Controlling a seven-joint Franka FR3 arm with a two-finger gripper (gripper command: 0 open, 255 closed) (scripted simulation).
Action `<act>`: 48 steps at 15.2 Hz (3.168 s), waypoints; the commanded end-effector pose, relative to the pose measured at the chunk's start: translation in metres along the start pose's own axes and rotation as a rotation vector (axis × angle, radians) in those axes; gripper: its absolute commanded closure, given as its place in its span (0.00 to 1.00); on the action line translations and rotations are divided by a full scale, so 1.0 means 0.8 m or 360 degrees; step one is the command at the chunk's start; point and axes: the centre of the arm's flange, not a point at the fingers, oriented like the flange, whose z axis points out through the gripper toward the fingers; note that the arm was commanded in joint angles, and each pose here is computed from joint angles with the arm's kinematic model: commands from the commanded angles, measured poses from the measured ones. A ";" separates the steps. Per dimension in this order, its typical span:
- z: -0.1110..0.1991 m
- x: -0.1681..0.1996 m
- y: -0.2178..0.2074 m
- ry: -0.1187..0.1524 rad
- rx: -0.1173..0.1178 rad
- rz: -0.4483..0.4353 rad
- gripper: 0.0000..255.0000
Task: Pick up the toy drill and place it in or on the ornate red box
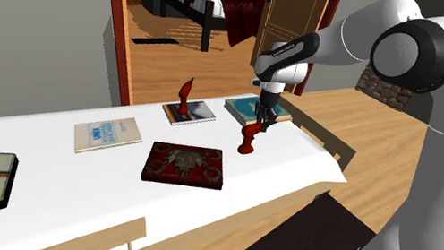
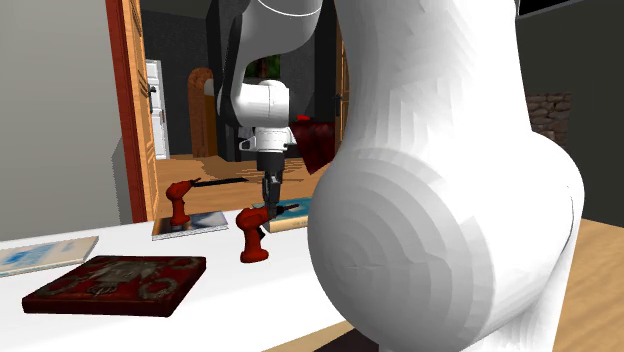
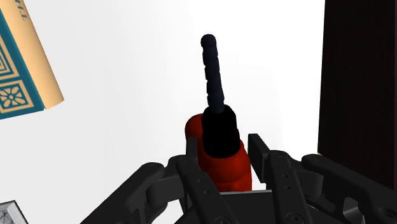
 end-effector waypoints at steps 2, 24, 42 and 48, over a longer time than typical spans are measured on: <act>0.001 0.001 0.000 0.0000 0.0003 -0.0001 1.00; -0.143 0.010 -0.019 0.0000 0.0003 -0.0001 1.00; -0.168 0.284 -0.075 0.0000 0.0003 -0.0001 1.00; -0.175 0.381 -0.094 0.0000 0.0003 -0.0001 1.00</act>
